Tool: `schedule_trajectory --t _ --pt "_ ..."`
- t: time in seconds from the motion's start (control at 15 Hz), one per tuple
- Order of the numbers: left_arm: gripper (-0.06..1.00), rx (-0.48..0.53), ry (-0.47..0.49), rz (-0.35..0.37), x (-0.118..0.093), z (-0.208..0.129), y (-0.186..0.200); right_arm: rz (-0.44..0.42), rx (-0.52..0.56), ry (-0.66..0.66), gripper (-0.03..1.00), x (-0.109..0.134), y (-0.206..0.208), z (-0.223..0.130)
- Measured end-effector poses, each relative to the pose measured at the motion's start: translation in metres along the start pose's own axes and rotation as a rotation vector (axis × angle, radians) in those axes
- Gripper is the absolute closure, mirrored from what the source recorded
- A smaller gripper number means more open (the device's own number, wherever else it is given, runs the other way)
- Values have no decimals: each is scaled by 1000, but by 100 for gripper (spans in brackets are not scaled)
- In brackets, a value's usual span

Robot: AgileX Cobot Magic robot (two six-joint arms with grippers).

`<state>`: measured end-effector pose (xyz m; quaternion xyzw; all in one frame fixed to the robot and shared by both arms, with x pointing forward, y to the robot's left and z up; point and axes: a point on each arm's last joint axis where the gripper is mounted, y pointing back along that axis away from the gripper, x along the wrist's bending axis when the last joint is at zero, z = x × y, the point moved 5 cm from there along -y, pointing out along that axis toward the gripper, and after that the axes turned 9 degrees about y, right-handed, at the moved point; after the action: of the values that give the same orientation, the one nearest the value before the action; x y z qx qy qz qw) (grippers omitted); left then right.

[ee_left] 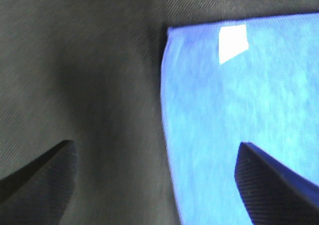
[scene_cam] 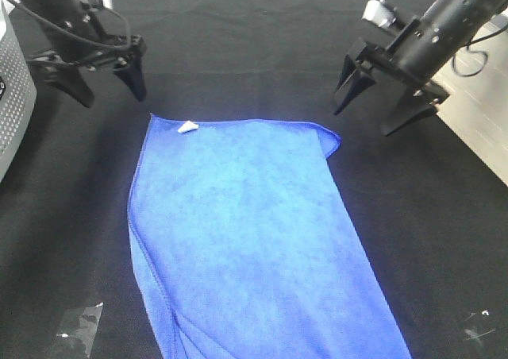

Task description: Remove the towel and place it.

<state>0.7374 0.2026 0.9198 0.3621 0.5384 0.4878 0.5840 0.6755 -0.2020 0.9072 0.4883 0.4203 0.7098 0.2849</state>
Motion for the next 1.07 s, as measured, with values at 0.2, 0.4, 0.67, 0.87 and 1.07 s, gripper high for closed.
schedule_trajectory --t 0.2,0.4,0.67,0.87,1.07 --pt "15 18 15 -40 -1 11 -31 36 -41 17 2 -11 -23 14" --pt "15 69 11 -69 1 7 -59 89 -75 36 2 -18 -46 21" --pt "15 87 9 -85 3 4 -77 68 -108 31 2 -28 -59 26" --pt "15 56 -8 -90 4 9 -81 -26 -146 51 2 -43 -61 31" --pt "15 53 -22 -67 7 9 -82 -88 -125 63 2 -51 -59 30"
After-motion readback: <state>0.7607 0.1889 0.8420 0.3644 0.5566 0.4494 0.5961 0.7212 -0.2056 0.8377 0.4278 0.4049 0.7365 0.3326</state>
